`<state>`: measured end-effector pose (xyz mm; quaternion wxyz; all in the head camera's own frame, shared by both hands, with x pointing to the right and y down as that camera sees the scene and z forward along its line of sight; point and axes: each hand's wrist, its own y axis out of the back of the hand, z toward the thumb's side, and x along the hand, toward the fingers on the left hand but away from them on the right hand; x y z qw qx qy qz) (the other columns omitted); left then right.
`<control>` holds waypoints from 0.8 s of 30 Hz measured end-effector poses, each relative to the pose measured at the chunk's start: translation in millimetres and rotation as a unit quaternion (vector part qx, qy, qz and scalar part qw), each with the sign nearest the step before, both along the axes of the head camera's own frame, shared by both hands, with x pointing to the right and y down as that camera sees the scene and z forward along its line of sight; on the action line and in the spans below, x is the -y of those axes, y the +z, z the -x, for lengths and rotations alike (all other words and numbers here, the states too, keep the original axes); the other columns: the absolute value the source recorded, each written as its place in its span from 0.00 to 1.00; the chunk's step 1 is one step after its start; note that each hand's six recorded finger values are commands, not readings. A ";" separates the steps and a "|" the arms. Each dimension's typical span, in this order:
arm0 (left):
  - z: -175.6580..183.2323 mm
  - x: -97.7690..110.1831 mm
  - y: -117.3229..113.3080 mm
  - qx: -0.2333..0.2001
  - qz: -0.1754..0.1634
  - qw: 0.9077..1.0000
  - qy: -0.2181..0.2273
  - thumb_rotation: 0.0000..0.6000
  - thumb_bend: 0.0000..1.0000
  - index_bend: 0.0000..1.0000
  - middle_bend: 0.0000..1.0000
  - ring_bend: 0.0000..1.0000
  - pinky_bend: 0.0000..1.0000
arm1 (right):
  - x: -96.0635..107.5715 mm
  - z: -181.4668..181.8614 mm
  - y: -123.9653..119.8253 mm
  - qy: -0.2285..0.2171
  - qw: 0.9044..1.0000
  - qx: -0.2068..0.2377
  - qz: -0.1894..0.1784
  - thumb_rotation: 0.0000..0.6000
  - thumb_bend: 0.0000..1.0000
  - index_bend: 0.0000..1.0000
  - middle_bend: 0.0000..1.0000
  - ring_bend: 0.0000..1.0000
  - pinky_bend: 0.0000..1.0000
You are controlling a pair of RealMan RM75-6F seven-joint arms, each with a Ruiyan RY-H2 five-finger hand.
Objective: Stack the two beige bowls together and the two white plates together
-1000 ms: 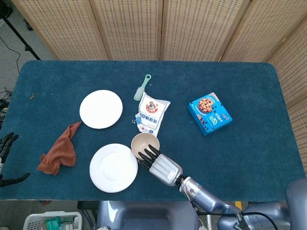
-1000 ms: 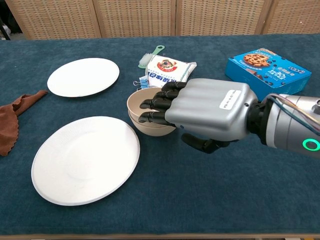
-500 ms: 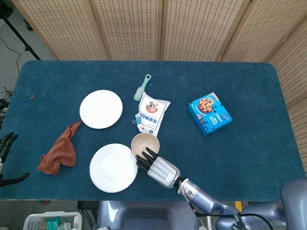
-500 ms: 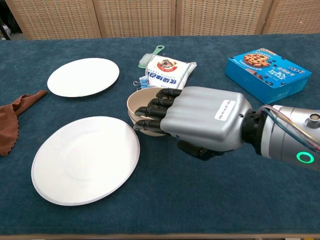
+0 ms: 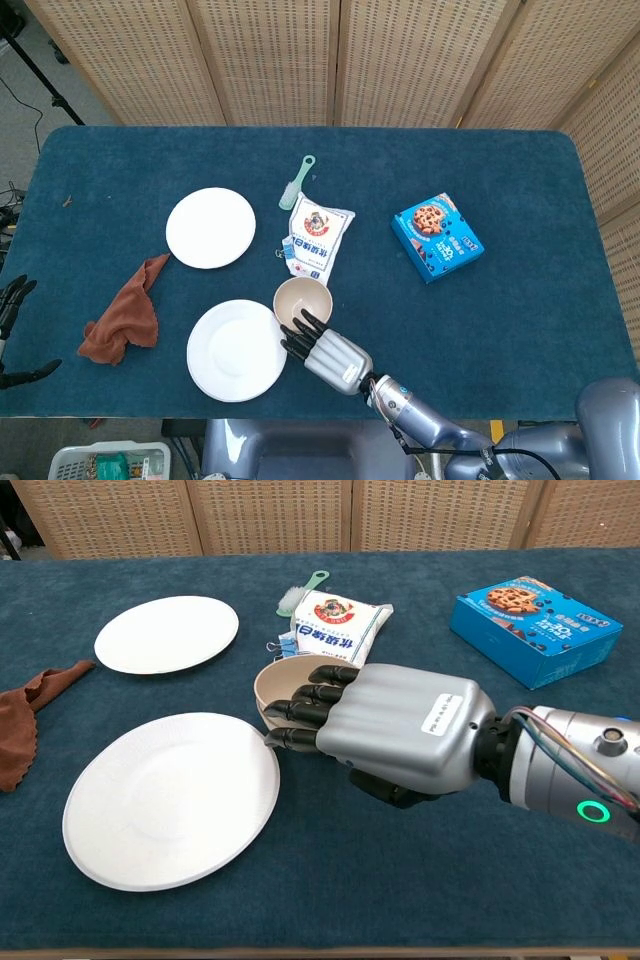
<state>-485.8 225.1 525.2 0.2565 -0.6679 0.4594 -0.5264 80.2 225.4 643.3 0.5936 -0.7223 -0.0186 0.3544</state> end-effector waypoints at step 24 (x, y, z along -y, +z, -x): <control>-0.1 -0.2 0.9 0.002 0.001 1.000 0.000 1.00 0.01 0.00 0.00 0.00 0.00 | -1.9 1.4 -5.1 0.008 1.000 0.017 0.010 1.00 0.67 0.00 0.00 0.00 0.00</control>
